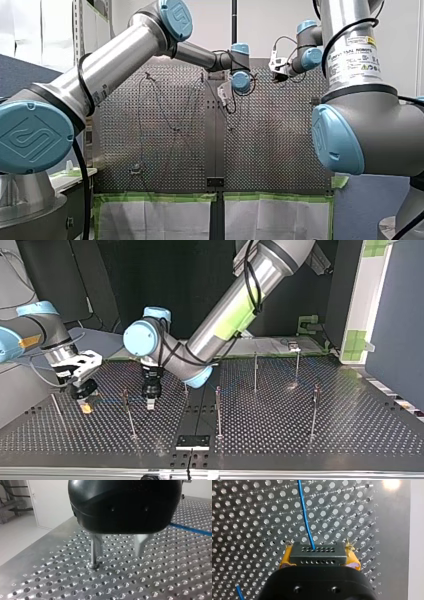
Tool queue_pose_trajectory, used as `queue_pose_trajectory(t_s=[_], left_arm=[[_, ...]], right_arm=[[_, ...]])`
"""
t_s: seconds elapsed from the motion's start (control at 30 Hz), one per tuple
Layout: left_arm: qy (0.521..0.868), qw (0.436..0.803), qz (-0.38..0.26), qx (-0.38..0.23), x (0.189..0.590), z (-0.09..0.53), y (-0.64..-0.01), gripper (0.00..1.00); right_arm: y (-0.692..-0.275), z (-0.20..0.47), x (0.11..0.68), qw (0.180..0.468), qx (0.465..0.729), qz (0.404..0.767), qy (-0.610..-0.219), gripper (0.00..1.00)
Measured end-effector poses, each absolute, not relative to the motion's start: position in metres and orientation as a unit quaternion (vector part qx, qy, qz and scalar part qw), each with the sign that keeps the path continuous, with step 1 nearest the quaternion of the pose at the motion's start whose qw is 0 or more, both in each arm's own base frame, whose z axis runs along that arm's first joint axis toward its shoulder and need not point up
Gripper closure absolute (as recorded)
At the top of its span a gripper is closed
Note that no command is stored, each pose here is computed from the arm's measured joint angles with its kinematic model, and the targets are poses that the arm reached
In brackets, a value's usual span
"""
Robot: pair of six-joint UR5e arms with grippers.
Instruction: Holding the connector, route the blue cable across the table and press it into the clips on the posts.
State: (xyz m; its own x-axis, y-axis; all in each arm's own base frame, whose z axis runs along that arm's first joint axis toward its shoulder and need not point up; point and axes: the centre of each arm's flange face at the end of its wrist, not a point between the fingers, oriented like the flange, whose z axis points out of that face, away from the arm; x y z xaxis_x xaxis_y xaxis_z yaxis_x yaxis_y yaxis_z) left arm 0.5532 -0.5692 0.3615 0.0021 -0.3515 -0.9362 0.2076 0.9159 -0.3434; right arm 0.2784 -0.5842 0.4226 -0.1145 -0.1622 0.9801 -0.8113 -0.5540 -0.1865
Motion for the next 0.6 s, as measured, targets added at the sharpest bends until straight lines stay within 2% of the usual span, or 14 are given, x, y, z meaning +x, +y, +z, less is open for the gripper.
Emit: queue_pose_trajectory(t_s=[0.6], left_arm=[[0.714,0.674,-0.182,-0.052,0.524,0.369,-0.563,0.00]], right_arm=[[-0.584,0.421,0.280,0.253,0.616,0.632,-0.397,1.00]])
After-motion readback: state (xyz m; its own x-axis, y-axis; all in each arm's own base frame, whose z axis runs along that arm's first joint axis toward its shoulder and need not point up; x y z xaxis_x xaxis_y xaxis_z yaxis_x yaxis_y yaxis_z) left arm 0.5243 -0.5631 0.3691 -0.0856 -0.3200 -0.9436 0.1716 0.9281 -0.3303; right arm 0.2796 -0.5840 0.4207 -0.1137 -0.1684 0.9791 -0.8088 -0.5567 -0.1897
